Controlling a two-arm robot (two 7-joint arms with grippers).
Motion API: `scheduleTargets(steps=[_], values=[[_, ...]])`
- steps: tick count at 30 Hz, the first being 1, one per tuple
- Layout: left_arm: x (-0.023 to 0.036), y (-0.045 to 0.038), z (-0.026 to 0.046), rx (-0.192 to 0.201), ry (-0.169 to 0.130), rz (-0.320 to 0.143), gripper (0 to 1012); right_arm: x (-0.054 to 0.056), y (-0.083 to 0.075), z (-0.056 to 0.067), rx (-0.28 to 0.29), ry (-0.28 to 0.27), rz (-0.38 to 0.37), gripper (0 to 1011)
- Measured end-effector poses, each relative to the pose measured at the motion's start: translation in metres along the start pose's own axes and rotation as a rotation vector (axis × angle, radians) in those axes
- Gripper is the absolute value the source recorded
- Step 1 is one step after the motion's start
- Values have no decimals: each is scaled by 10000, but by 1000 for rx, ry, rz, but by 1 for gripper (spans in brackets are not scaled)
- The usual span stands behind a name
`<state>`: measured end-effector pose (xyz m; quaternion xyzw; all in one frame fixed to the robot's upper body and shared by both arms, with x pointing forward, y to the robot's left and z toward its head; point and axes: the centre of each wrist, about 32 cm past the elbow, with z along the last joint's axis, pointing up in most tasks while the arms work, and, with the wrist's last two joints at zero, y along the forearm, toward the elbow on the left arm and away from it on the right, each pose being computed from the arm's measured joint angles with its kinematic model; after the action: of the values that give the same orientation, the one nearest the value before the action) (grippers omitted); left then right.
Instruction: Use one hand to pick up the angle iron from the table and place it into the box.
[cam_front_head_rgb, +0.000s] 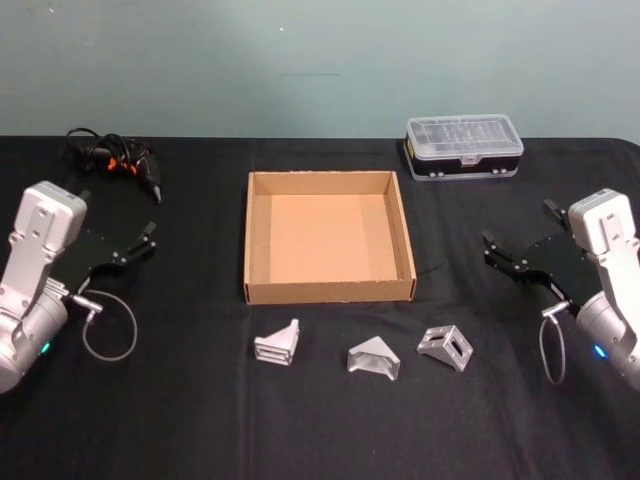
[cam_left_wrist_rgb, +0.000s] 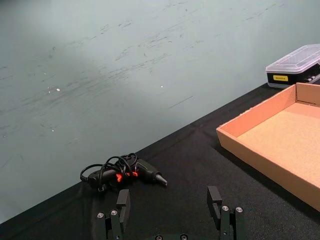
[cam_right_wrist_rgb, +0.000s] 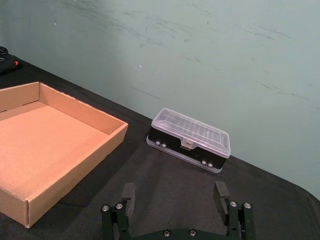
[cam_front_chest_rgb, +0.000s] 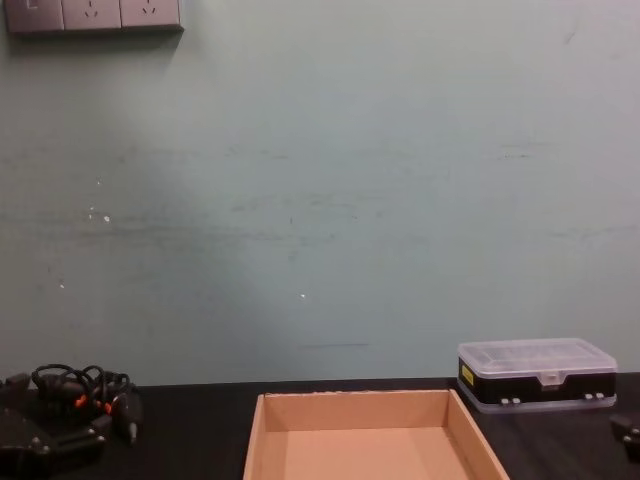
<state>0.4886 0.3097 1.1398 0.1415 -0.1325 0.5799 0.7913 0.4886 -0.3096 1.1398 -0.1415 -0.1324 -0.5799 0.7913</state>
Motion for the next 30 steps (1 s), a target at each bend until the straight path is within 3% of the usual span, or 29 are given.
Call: scheduleTargets(steps=[30], values=[[0,0,0,0,0,0,1011,0,0,0,0,0,0,1004]])
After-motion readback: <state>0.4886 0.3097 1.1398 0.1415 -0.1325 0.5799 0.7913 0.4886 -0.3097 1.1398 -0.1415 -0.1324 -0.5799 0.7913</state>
